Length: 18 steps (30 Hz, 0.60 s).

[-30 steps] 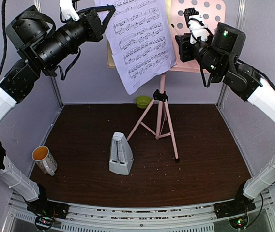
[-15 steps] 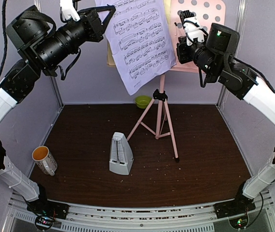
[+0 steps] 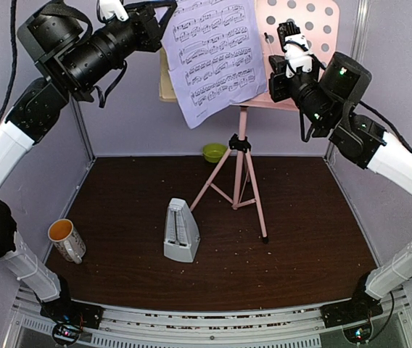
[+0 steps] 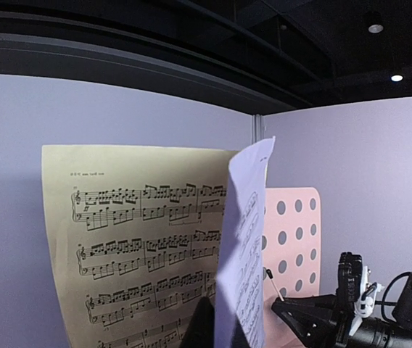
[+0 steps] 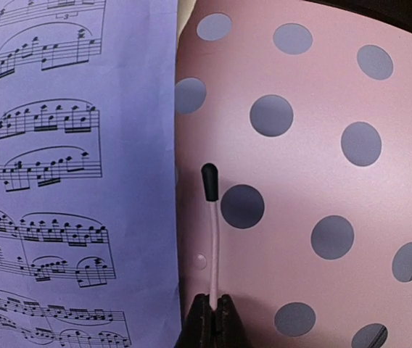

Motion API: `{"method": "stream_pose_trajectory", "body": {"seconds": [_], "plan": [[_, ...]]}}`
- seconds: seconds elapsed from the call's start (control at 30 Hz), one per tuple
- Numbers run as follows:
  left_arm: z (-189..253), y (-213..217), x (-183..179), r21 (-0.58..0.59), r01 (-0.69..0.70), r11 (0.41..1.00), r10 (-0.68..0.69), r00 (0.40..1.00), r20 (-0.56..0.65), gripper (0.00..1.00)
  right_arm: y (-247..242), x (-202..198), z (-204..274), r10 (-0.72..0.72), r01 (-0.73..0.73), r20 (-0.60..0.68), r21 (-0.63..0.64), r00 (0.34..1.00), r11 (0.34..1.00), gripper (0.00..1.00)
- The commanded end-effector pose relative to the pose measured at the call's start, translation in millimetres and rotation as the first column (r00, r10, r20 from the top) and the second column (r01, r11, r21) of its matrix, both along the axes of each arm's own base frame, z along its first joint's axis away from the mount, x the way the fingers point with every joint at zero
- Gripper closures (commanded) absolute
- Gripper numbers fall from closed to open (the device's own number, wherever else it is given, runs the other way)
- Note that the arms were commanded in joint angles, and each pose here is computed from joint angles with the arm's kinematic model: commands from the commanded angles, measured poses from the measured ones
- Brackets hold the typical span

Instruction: Set up the instrument practice props

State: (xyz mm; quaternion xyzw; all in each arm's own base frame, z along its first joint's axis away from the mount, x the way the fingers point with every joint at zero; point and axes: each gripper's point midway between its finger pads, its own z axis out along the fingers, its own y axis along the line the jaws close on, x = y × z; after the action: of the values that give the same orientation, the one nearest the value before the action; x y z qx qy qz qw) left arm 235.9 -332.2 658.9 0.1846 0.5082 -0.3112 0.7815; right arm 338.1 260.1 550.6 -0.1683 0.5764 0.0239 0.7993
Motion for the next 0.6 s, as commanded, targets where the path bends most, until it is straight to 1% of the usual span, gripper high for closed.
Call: {"method": "stream_pose_trajectory", "body": {"seconds": [0.0,0.2,0.57], "plan": [[10.7,-7.4,3.1,0.034,-0.005,0.999,0.003,0.999,0.052,1.0,-5.5,-13.6,16.6,0.039,-0.041,0.076,0.029,0.996,0.999,1.0],[11.3,-26.8,13.3,0.071,0.006,0.997,-0.012,0.996,0.083,1.0,-6.5,-16.6,15.5,0.045,-0.05,0.101,0.048,0.994,0.998,1.0],[16.1,-50.3,25.8,0.084,0.102,0.991,-0.114,0.981,0.157,1.0,-4.0,-18.2,14.7,0.062,-0.069,0.114,0.056,0.992,0.996,1.0]]}}
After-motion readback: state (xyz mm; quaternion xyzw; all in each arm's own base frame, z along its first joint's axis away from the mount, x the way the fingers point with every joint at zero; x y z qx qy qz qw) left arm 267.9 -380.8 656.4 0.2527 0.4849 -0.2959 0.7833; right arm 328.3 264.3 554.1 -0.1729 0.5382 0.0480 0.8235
